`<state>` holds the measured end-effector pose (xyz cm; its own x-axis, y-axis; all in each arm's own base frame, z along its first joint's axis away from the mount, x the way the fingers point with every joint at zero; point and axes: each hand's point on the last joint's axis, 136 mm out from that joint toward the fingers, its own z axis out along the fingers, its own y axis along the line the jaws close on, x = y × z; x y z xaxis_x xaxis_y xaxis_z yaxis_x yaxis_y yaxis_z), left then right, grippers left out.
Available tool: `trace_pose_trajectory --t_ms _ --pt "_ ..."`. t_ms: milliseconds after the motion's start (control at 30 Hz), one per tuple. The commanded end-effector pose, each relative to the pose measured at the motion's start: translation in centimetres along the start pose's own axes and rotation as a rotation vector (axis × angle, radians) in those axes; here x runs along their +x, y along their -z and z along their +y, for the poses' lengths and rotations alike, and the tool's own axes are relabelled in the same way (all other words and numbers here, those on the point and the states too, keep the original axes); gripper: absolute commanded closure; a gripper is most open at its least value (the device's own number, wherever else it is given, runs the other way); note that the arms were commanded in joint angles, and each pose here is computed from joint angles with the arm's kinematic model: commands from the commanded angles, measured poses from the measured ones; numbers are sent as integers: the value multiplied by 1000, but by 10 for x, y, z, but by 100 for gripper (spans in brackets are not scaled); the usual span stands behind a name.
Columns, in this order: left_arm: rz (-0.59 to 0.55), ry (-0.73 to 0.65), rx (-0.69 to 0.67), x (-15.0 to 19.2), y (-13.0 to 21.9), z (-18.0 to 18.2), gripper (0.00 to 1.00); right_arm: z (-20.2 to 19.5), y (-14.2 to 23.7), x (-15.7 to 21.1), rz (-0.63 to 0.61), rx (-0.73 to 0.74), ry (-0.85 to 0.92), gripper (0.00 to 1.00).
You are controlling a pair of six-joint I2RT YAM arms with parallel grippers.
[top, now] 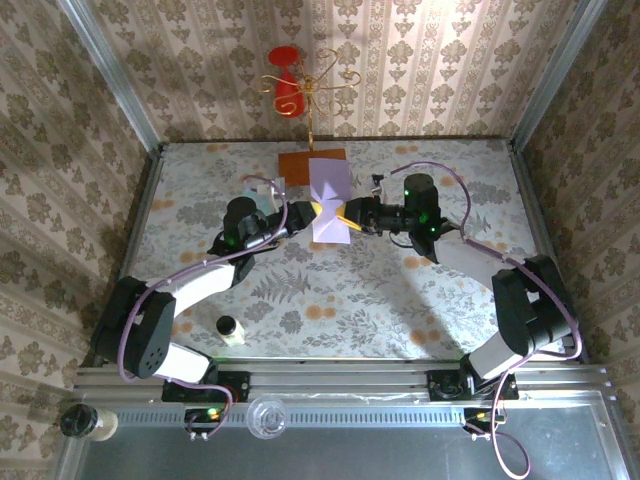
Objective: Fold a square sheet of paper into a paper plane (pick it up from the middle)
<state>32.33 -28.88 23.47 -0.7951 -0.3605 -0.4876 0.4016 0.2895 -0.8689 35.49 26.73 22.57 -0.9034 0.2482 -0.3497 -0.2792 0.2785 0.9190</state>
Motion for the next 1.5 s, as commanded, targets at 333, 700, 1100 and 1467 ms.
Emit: trace_pose_trajectory --t_ms 333,700,1100,1467 --pt "233 -337 -668 21 45 72 90 -47 52 -16 -139 384 42 49" --pt "459 -724 -1273 0 76 89 95 -78 78 -23 -205 543 -2 49" --pt "653 -860 -1502 33 35 118 93 -104 121 -30 -335 644 -106 49" --pt "608 -511 -1116 78 -9 119 56 -101 147 -34 -380 741 -67 49"
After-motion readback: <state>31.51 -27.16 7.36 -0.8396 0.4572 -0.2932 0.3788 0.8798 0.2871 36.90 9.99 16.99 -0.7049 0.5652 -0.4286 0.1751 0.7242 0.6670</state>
